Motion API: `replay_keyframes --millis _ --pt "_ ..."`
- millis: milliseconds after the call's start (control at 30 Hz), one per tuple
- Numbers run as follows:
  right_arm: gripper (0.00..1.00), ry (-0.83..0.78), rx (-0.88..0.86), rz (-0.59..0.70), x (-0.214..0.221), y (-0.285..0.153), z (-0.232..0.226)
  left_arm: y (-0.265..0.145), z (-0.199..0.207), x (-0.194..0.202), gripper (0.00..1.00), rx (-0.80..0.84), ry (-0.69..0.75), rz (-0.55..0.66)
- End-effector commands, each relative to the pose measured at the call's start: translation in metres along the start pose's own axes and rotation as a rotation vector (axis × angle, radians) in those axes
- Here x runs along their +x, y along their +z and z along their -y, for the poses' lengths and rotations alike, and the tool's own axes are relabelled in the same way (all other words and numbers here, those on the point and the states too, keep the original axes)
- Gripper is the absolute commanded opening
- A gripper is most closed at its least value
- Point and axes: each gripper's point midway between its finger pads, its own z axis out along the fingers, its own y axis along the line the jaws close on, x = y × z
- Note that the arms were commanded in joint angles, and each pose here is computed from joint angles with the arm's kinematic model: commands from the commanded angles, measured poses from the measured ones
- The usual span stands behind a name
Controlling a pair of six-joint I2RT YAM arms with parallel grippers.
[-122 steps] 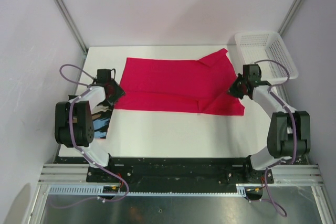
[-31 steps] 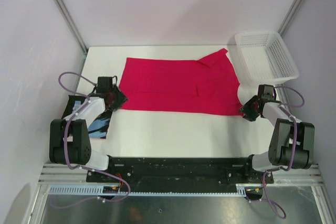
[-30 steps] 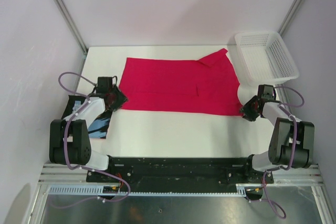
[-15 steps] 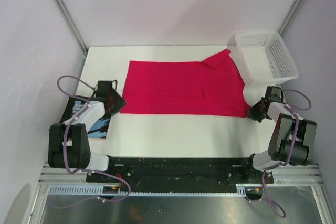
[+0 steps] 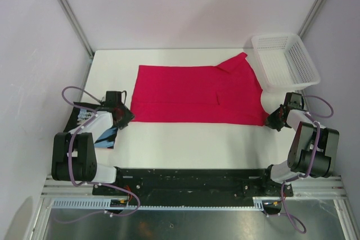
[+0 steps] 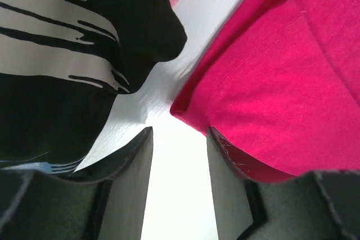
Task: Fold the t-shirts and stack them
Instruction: Grap the side of the flattened tshirt furthest away from the robot with both arms
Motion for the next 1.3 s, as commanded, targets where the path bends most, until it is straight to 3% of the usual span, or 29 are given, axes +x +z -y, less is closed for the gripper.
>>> replay_keyframes --millis 0,200,467,767,1267 --pt "0.0 -0.015 0.025 -0.012 0.003 0.0 0.008 0.004 -0.007 -0.006 0.48 -0.041 -0.035 0.034" --pt "0.0 -0.013 0.021 -0.018 0.004 0.0 0.007 0.013 -0.01 -0.006 0.47 -0.068 -0.036 0.032" --pt "0.0 -0.018 0.019 -0.019 0.005 -0.002 0.007 0.008 -0.004 -0.009 0.38 -0.045 -0.041 0.041" --pt "0.0 -0.019 0.013 -0.025 0.006 -0.001 0.006 -0.009 0.007 -0.022 0.5 0.014 -0.043 0.097" --pt "0.0 -0.013 0.013 -0.041 0.009 -0.003 0.007 0.021 -0.003 -0.01 0.44 -0.082 -0.036 0.025"
